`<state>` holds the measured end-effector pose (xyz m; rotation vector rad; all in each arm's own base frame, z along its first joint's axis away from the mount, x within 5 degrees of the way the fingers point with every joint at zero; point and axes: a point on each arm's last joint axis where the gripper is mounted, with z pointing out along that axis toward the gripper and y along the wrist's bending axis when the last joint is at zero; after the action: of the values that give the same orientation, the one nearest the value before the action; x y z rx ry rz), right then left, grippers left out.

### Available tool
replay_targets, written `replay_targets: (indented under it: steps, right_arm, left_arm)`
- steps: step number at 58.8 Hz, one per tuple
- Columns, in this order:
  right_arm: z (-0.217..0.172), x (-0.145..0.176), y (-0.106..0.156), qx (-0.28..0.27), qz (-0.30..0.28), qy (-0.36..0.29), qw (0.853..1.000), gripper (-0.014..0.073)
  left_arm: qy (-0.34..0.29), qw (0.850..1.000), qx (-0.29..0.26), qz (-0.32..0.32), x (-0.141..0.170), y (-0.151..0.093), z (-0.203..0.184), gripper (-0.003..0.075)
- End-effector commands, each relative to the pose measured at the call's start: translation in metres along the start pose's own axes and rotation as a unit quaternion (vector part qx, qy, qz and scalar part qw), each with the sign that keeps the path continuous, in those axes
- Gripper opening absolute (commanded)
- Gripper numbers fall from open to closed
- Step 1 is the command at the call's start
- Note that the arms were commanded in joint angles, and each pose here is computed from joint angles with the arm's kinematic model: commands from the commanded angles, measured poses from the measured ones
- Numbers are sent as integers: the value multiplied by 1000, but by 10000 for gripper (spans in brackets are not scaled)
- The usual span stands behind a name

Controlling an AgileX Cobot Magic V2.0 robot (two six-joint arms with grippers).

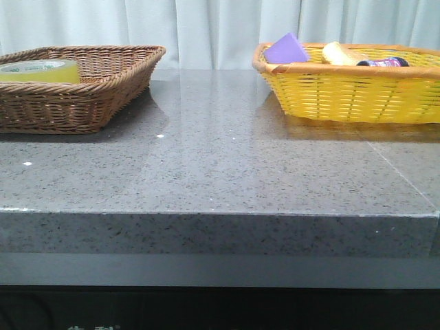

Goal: Transfer tape with both arms

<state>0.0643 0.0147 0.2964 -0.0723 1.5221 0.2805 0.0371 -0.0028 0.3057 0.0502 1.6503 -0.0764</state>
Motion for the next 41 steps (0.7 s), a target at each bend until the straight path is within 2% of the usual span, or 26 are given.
replay_targets:
  steps: [1, 20, 34, 41]
  right_arm:
    - [-1, -16, 1, -1, -8, -52, 999, -122]
    - [-1, -16, 1, -1, -8, -52, 999, -122]
    - [-1, -16, 1, -1, -8, -52, 999, -122]
    - [-1, -16, 1, -1, -8, -51, 999, -122]
  left_arm:
    - [-48, 999, 4, -6, -15, -1, -2, -20]
    - [-65, 998, 1, -6, -5, 0, 1, -20]
    - [-65, 998, -18, -6, 38, 2, 0, -20]
    - [-37, 999, -19, -7, 58, 3, 9, -20]
